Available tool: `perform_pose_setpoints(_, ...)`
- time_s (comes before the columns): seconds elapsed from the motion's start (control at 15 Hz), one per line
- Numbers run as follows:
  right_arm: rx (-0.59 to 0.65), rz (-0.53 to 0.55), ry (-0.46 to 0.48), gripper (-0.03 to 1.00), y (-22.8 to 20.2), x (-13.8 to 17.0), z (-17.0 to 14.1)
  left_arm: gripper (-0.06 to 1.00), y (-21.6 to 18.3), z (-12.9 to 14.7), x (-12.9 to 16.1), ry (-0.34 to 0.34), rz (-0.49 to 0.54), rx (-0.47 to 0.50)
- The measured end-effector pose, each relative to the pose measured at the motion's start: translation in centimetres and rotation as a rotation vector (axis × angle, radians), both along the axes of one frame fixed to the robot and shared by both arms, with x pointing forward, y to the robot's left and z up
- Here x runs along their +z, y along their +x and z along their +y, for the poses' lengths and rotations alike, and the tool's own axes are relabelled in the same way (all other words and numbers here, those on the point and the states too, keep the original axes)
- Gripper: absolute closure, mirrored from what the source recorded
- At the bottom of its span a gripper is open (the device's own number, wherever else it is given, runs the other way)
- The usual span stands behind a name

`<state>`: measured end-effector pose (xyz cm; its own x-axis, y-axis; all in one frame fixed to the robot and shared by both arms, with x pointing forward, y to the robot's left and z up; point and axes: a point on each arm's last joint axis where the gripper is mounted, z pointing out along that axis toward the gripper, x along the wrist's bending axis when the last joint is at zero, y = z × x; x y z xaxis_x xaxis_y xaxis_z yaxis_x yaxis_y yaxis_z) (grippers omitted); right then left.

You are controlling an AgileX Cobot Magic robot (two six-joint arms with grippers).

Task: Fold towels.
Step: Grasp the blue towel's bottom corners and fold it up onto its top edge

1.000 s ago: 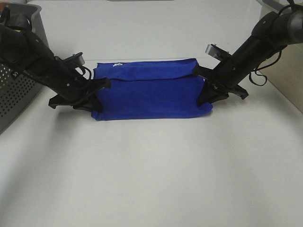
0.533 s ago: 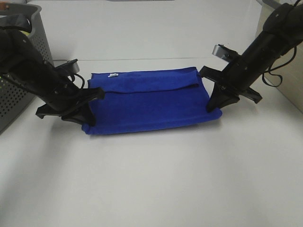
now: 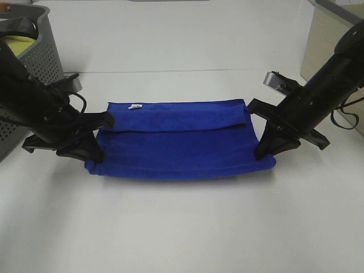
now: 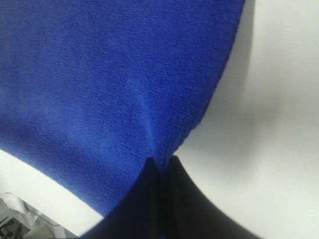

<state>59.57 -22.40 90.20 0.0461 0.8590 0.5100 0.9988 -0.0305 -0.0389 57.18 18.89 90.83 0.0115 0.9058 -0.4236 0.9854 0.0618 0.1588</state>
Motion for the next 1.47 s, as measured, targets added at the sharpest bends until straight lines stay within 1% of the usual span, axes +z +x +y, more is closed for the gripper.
perform_pose_setpoints(0.13, -0.002, -0.067, 0.011, 0.97, 1.6, 1.5, 0.2, 0.93, 1.1, -0.3, 1.1, -0.025, -0.035, 0.033)
perform_pose_setpoints(0.27, 0.003, -0.170, -0.014, 0.97, 3.6, 3.5, 0.1, 0.93, 2.7, -0.5, 2.6, -0.041, -0.099, 0.075)
perform_pose_setpoints(0.47, -0.028, -0.311, -0.033, 0.97, 6.6, 6.6, 0.0, 0.93, 5.3, -0.8, 3.9, -0.041, -0.198, 0.114)
perform_pose_setpoints(0.53, -0.028, -0.311, -0.033, 0.97, 6.6, 6.6, 0.0, 0.93, 5.3, -0.8, 3.9, -0.041, -0.198, 0.114)
perform_pose_setpoints(0.6, -0.037, -0.347, -0.026, 0.97, 8.7, 6.9, 0.2, 0.93, 6.9, -1.0, 4.1, -0.039, -0.250, 0.129)
perform_pose_setpoints(0.67, -0.037, -0.347, -0.026, 0.97, 8.7, 6.9, 0.2, 0.93, 6.9, -1.0, 4.1, -0.039, -0.250, 0.129)
perform_pose_setpoints(0.87, -0.043, -0.323, -0.028, 0.97, 10.6, 4.5, 0.4, 0.93, 8.5, -0.8, 3.8, -0.021, -0.338, 0.180)
perform_pose_setpoints(0.93, -0.049, -0.319, -0.034, 0.97, 11.1, 3.5, 0.3, 0.93, 8.8, -0.7, 3.2, -0.010, -0.347, 0.189)
perform_pose_setpoints(1.0, -0.065, -0.314, -0.046, 0.97, 11.7, 1.8, 0.3, 0.93, 9.3, -0.6, 1.3, 0.012, -0.340, 0.207)
perform_pose_setpoints(1.07, -0.071, -0.306, -0.051, 0.97, 11.8, 0.9, 0.2, 0.93, 9.5, -0.4, 0.4, 0.026, -0.348, 0.221)
perform_pose_setpoints(1.2, -0.077, -0.293, -0.055, 0.97, 12.0, -0.1, 0.2, 0.93, 9.9, -0.3, -0.8, 0.044, -0.355, 0.238)
perform_pose_setpoints(1.27, -0.077, -0.293, -0.055, 0.97, 12.0, -0.1, 0.2, 0.93, 9.9, -0.3, -0.8, 0.044, -0.355, 0.238)
perform_pose_setpoints(1.33, -0.078, -0.292, -0.054, 0.90, 12.0, -0.2, 0.2, 0.88, 9.9, -0.3, -0.9, 0.046, -0.357, 0.241)
perform_pose_setpoints(1.4, -0.077, -0.290, -0.054, 0.85, 11.9, -0.2, 0.2, 0.79, 9.9, -0.3, -0.9, 0.047, -0.359, 0.241)
perform_pose_setpoints(1.47, -0.073, -0.284, -0.051, 0.62, 11.9, -0.2, 0.3, 0.68, 10.0, -0.3, -0.9, 0.047, -0.361, 0.242)
